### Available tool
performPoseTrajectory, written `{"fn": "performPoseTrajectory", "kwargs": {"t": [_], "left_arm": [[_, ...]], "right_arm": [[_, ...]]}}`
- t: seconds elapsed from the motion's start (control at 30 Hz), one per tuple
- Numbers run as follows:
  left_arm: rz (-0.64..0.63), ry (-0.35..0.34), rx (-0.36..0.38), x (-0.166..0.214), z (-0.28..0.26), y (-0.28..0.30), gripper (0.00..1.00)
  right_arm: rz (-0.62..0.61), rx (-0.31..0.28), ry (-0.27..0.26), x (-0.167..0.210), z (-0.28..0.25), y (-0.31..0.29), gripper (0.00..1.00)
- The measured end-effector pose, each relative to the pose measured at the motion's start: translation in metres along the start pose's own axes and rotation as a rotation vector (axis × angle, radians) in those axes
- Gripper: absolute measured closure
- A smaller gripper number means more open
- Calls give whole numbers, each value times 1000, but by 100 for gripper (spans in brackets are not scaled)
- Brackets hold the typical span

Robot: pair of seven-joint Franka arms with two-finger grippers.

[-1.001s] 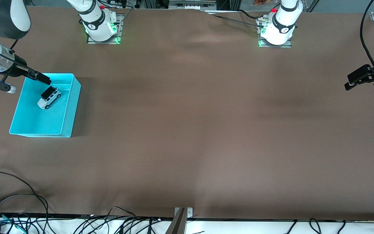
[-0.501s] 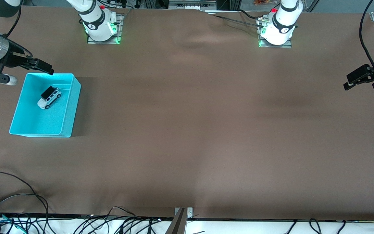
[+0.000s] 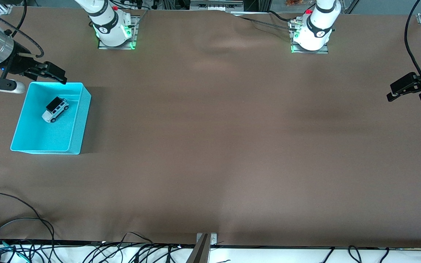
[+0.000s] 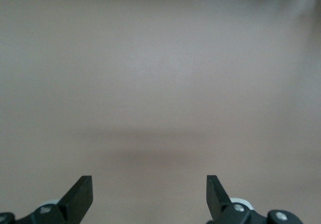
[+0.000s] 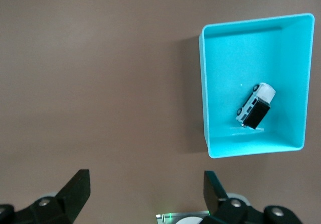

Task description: Wind and store white jeep toy

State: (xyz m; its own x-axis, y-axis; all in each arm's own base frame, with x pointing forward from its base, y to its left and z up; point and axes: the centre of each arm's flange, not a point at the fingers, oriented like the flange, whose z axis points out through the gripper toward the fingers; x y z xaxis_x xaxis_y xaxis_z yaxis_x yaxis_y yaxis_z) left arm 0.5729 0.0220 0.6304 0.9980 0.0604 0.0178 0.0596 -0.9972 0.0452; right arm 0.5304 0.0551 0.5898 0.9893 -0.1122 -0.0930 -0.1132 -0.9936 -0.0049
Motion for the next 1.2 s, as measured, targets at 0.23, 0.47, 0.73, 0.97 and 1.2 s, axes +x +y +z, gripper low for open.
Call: {"fn": "performPoseTrajectory", "kwargs": {"t": [0.23,0.47,0.73,0.97,1.2], "left_arm": [[0,0,0,0,0,0,0],[0,0,0,0,0,0,0],[0,0,0,0,0,0,0],[0,0,0,0,0,0,0],[0,0,0,0,0,0,0]], "right_arm": [[-18,12,70,6,-8,-11,0],[-30,9,84,8,-8,-11,0],[-46,5,83,8,-8,-12,0],[-41,8,83,10,-8,-3,0],[-50,10,83,11,-8,4,0]]}}
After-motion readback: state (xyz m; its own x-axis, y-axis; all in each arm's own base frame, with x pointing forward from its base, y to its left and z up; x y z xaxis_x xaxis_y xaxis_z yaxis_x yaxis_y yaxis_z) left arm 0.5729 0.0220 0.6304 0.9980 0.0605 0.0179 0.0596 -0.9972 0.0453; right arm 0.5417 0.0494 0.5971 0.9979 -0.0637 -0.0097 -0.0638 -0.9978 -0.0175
